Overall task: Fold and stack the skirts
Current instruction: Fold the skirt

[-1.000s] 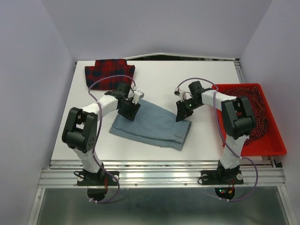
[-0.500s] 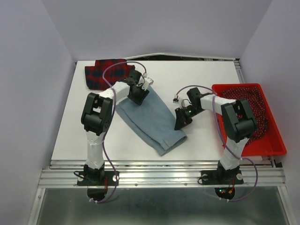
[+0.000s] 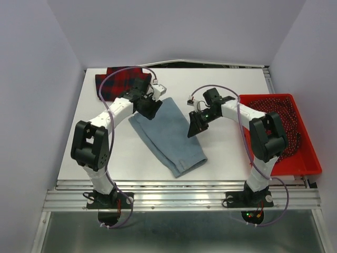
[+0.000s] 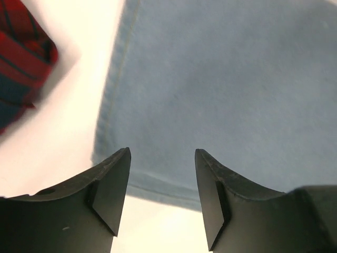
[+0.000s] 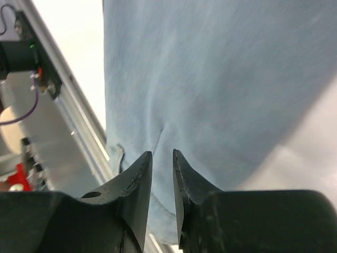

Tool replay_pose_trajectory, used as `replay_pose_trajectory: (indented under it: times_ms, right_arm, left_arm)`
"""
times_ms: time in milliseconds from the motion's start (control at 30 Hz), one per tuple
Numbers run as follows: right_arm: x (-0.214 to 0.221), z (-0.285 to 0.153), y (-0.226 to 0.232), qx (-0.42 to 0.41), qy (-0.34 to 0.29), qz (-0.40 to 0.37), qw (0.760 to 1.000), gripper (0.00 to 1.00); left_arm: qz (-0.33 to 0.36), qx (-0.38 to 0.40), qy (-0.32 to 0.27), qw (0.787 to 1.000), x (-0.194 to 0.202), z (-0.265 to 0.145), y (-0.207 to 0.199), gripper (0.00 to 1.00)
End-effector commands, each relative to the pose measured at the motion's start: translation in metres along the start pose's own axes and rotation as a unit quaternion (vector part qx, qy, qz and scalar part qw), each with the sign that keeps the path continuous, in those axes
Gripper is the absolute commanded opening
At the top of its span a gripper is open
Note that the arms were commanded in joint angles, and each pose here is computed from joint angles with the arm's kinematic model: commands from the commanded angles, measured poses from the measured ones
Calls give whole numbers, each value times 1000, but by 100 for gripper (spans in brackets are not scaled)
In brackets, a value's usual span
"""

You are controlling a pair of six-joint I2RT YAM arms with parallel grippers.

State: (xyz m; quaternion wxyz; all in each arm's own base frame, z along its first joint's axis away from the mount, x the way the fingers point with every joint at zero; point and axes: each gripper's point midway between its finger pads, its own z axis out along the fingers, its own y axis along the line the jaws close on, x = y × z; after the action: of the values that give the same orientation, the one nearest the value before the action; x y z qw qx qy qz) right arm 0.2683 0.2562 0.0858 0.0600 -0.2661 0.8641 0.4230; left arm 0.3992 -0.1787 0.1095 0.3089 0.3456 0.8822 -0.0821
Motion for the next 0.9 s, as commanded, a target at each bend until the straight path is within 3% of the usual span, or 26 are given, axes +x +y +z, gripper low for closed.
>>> replay_pose_trajectory:
  times_ms: [0,200,333,633,733,800,867]
  right_arm:
    - [-33,-3,-20,47,-40,-43,997,28]
    - [-17,21,-49,53,-19,-25,998,25]
    - [19,30,-60,62,4,12,998,25]
    - [68,31,-40,32,20,100,994,25]
    - [60,30,-28,19,12,102,994,27]
    - [43,20,-18,22,-7,90,996,29]
    - [13,4,1,15,-41,64,997,33]
  left_arm:
    - [-45,33,55,997,47,6,-23,63]
    - [-43,54,91,993,63,38,-27,58]
    - [-35,75,110,990,61,70,-28,56]
    - [5,93,54,994,-21,112,-54,56]
    - [7,104,15,994,-52,104,-63,60]
    - [13,96,-18,995,-69,76,-62,65]
    - [38,62,-86,994,-100,22,-50,70]
